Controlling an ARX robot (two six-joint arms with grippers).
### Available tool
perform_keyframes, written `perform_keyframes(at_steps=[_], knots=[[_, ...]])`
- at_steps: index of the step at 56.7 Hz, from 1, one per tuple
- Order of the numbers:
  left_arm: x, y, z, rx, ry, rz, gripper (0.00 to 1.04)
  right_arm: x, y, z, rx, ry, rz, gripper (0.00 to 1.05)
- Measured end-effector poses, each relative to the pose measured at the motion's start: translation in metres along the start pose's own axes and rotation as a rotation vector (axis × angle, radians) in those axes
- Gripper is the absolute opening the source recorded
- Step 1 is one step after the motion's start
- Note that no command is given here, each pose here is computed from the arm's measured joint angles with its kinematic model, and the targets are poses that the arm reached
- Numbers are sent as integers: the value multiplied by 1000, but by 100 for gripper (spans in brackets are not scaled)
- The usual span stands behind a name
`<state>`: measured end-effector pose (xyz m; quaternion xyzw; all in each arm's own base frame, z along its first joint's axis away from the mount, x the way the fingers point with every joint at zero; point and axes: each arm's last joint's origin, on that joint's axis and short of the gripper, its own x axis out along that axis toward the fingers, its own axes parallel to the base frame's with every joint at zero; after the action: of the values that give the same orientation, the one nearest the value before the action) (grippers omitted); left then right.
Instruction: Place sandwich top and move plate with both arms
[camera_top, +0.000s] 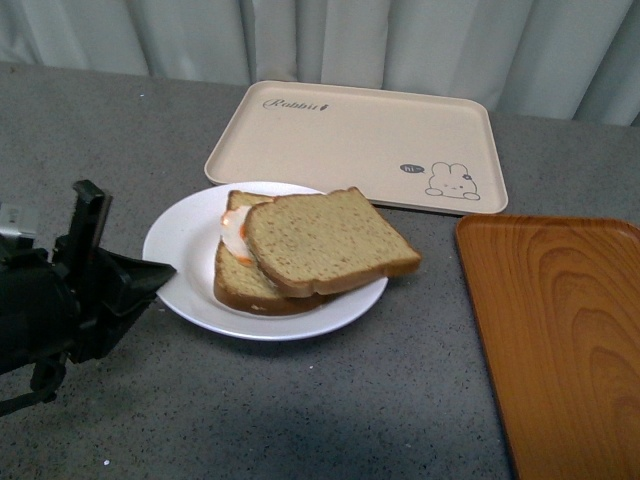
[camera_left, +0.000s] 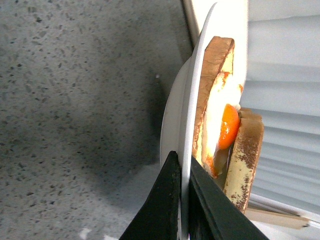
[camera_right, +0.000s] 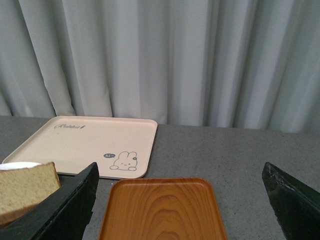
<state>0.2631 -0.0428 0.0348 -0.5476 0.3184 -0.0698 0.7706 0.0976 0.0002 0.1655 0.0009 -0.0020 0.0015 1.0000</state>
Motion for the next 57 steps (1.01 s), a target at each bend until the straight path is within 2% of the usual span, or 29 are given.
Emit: perform_keyframes(at_steps=[8, 23, 40, 49, 57], knots=[[-6, -4, 3, -29, 1, -91, 4, 0, 0, 0, 0, 0, 0, 96], [0, -6, 5, -52, -13, -102, 4, 0, 0, 0, 0, 0, 0, 96], [68, -50, 26, -56, -23, -206, 4, 0, 0, 0, 0, 0, 0, 96], [107, -63, 29, -39, -18, -180, 4, 0, 0, 0, 0, 0, 0, 96], [148, -66, 35, -45, -73, -138, 4, 0, 0, 0, 0, 0, 0, 96]])
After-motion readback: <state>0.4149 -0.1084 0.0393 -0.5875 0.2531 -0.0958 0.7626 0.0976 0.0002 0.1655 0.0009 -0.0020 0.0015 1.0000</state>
